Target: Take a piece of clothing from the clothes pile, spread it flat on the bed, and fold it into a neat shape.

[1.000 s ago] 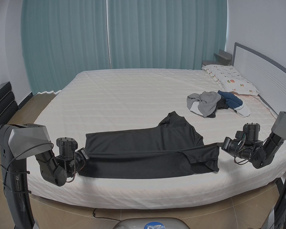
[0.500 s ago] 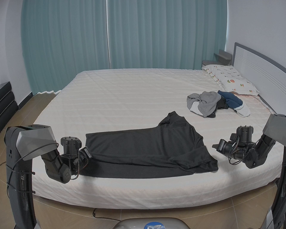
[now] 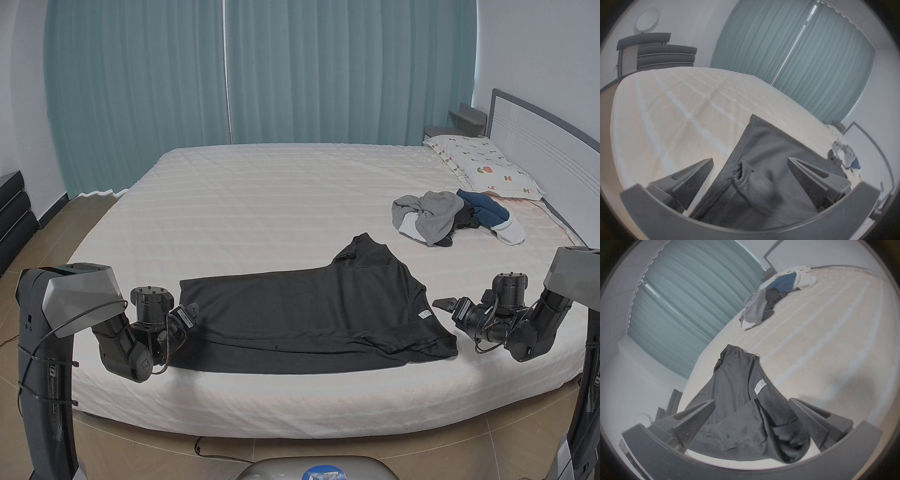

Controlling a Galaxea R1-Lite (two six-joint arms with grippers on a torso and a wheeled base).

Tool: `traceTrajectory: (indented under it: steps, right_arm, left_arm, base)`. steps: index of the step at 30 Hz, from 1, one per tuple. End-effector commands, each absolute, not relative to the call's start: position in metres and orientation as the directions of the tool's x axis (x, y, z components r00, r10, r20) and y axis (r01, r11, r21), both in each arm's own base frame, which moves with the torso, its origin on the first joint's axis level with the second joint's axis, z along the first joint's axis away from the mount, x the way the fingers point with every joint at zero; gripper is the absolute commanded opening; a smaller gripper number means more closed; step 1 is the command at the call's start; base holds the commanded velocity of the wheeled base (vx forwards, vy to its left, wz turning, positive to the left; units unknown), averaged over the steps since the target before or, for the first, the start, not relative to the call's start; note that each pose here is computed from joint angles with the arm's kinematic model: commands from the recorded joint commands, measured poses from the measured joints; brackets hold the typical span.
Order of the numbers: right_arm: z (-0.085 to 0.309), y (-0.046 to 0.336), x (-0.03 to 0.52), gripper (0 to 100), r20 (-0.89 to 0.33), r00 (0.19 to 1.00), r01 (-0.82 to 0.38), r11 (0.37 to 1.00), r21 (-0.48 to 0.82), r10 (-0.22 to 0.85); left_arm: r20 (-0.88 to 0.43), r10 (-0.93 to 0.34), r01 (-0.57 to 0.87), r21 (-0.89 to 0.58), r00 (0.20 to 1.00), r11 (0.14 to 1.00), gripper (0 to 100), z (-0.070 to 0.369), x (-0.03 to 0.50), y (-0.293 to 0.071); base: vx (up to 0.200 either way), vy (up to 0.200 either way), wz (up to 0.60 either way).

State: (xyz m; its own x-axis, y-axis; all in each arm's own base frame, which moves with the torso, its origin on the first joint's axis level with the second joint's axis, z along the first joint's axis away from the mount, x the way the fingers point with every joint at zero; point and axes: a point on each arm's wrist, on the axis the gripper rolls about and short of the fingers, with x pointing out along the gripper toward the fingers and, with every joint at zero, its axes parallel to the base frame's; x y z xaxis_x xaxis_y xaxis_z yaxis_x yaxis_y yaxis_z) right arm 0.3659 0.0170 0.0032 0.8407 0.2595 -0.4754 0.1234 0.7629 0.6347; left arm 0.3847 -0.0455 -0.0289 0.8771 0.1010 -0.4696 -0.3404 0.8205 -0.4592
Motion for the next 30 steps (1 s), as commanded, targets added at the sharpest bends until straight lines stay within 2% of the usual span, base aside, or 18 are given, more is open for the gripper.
traceTrajectory:
  steps: [1,2,3,6,12,14,21,24,30]
  right_arm:
    - [0.021,0.023,0.35,100,-0.461,0.844,0.132,0.727,0.673,0.274]
    - [0.021,0.023,0.35,100,-0.461,0.844,0.132,0.727,0.673,0.274]
    - [0.031,0.027,0.333,100,-0.462,0.838,0.172,0.663,0.728,0.29]
    - [0.034,0.03,0.321,100,-0.474,0.828,0.204,0.625,0.753,0.3]
    - [0.028,0.029,0.319,100,-0.477,0.825,0.231,0.589,0.775,0.304]
    - [0.019,0.033,0.321,100,-0.481,0.819,0.24,0.576,0.782,0.311]
    - [0.012,0.063,0.307,100,-0.517,0.768,0.239,0.578,0.78,0.379]
    - [0.006,0.078,0.298,100,-0.552,0.734,0.247,0.601,0.76,0.397]
    - [-0.003,0.088,0.298,100,-0.576,0.734,0.269,0.624,0.734,0.361]
  left_arm:
    - [-0.408,0.1,-0.324,-0.527,0.907,0.786,100,-0.001,0.385,-0.044]
    - [-0.408,0.1,-0.324,-0.527,0.907,0.786,100,-0.001,0.385,-0.044]
    - [-0.361,0.112,-0.321,-0.594,0.926,0.738,100,0.023,0.382,-0.038]
    - [-0.362,0.108,-0.323,-0.611,0.926,0.723,100,0.032,0.371,-0.033]
    - [-0.407,0.092,-0.346,-0.613,0.909,0.71,100,0.03,0.353,-0.032]
    - [-0.432,0.06,-0.353,-0.642,0.9,0.681,100,0.025,0.348,-0.034]
    - [-0.5,-0.002,-0.374,-0.651,0.866,0.66,100,0.012,0.333,-0.034]
    - [-0.531,-0.045,-0.375,-0.654,0.846,0.657,100,0.005,0.327,-0.034]
    - [-0.55,-0.167,-0.353,-0.711,0.819,0.608,100,0.001,0.32,-0.033]
  base:
    - [0.0,0.0,0.0]
    - [0.0,0.0,0.0]
    - [0.0,0.0,0.0]
    - [0.0,0.0,0.0]
    - [0.2,0.0,0.0]
    - [0.2,0.0,0.0]
    - [0.2,0.0,0.0]
    - [0.0,0.0,0.0]
    - [0.0,0.0,0.0]
